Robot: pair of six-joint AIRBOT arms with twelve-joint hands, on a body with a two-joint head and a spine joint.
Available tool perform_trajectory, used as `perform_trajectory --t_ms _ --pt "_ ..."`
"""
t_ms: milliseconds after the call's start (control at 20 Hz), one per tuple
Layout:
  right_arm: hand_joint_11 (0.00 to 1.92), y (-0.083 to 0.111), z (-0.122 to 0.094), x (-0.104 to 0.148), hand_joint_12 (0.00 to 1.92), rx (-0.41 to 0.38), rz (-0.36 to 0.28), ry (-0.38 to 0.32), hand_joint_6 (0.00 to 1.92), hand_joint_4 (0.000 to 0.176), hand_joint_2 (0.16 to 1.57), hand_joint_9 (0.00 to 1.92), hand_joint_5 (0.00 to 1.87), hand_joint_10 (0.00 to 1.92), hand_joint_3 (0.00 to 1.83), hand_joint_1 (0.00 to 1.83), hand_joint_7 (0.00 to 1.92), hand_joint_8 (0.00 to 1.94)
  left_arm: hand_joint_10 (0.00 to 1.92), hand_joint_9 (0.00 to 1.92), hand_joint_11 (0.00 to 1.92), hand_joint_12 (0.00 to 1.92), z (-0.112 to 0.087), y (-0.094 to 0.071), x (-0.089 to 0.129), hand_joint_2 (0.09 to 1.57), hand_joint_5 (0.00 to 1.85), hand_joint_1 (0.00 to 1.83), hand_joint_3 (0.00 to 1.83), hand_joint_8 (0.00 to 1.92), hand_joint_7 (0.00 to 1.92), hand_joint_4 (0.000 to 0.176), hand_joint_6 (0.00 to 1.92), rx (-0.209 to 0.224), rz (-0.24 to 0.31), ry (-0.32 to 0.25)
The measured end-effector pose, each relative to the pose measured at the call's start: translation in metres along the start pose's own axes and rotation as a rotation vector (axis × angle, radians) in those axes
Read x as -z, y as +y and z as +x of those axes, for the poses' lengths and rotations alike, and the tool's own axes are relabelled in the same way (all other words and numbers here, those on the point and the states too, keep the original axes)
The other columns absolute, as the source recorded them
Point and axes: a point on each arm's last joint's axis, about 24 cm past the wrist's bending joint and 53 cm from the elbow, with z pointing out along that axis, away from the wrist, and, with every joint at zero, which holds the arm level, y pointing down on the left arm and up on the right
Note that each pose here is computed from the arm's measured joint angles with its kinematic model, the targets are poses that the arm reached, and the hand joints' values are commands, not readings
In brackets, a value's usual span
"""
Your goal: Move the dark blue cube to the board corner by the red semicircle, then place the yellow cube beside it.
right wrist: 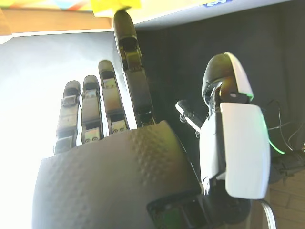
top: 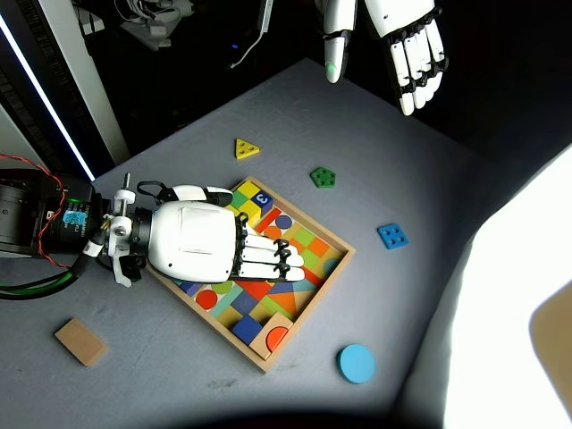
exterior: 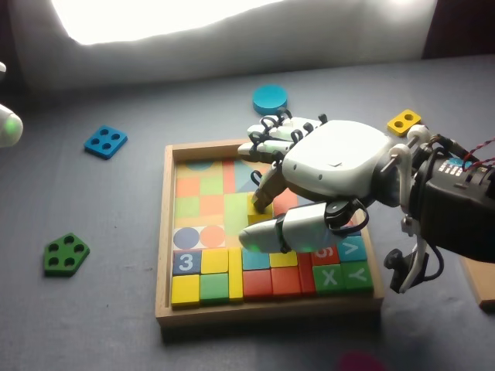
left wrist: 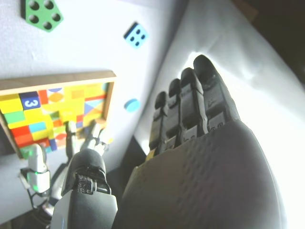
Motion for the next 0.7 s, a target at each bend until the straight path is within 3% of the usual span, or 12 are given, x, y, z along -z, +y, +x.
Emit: perform_trajectory --t_ms 300,700 --pt "0.0 -0.022 -0.013 0.0 0.0 0.015 0.037 -0.033 0.01 0.0 1.12 0.0 0.85 0.0 0.0 0.0 0.2 0.02 0.0 0.13 0.0 0.47 0.0 0.0 0.0 1.19 0.13 0.0 0.0 0.0 0.13 0.0 0.01 0.0 0.0 0.0" --pt "0.0 -0.044 -0.028 0.002 0.0 0.032 0.078 -0.062 0.01 0.0 1.12 0.0 0.85 0.0 0.0 0.0 0.18 0.0 0.0 0.12 0.0 0.46 0.0 0.0 0.0 1.19 0.12 0.0 0.0 0.0 0.14 0.011 0.0 0.0 0.0 0.0"
